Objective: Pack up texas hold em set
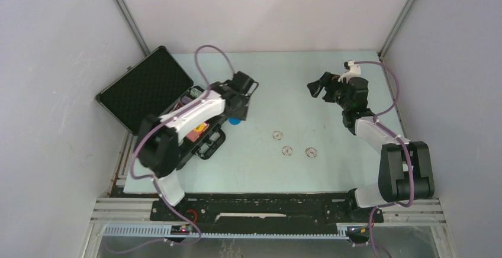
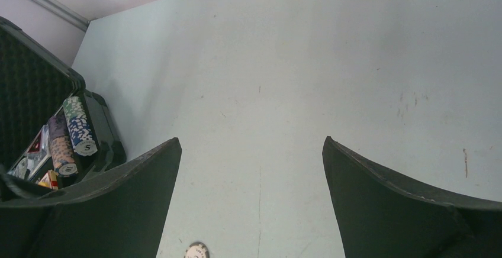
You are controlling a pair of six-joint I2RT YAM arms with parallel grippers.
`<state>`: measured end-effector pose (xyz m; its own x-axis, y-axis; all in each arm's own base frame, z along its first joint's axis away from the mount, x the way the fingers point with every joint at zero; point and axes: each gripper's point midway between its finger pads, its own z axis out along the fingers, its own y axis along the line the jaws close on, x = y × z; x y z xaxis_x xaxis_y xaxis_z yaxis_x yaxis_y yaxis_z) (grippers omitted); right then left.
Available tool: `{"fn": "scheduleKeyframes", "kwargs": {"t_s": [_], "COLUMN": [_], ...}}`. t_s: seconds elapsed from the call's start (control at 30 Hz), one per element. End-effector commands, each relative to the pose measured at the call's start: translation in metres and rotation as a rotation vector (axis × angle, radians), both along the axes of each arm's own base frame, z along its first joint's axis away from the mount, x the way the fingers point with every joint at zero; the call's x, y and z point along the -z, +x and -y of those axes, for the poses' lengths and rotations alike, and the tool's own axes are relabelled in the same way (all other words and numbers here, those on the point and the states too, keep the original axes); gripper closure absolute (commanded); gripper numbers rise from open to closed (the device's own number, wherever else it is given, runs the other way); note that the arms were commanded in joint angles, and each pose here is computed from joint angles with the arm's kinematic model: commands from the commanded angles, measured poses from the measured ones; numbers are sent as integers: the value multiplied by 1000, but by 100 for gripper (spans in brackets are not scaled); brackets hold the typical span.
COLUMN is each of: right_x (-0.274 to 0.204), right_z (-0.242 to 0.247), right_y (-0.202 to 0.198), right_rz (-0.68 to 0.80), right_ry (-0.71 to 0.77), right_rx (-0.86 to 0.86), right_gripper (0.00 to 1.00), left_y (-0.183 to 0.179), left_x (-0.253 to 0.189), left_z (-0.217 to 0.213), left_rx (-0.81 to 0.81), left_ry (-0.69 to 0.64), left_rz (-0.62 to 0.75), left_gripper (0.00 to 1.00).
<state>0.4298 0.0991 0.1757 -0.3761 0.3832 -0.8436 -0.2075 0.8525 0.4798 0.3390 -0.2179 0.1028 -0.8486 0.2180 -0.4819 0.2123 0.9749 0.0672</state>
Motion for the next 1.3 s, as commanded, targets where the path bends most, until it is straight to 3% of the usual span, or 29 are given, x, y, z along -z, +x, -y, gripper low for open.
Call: {"fn": "scheduleKeyframes", "kwargs": {"t_s": [0.0, 0.23, 0.43, 0.97, 1.27], "right_x": [-26, -25, -25, -25, -25], "right_z": [0, -5, -8, -9, -10], "right_y": [10, 11, 11, 11, 11], "right_rz": [74, 62, 63, 62, 63], "right_ry": [-11, -19, -24, -16, -13], "right_rx": [6, -8, -11, -17, -20], "right_gripper": [0, 0, 0, 0, 0], "left_y": [-21, -72, -86, -47, -42], "left_x": [-29, -26, -6, 11, 13], "left_z": [-64, -151, -190, -201, -202], "left_rx": [-100, -286, -388, -402, -399], "left_ry": [32, 26, -9, -16, -3], "left_rz": [75, 88, 48, -24, -25], "left_gripper": [61, 60, 60, 59, 58]}}
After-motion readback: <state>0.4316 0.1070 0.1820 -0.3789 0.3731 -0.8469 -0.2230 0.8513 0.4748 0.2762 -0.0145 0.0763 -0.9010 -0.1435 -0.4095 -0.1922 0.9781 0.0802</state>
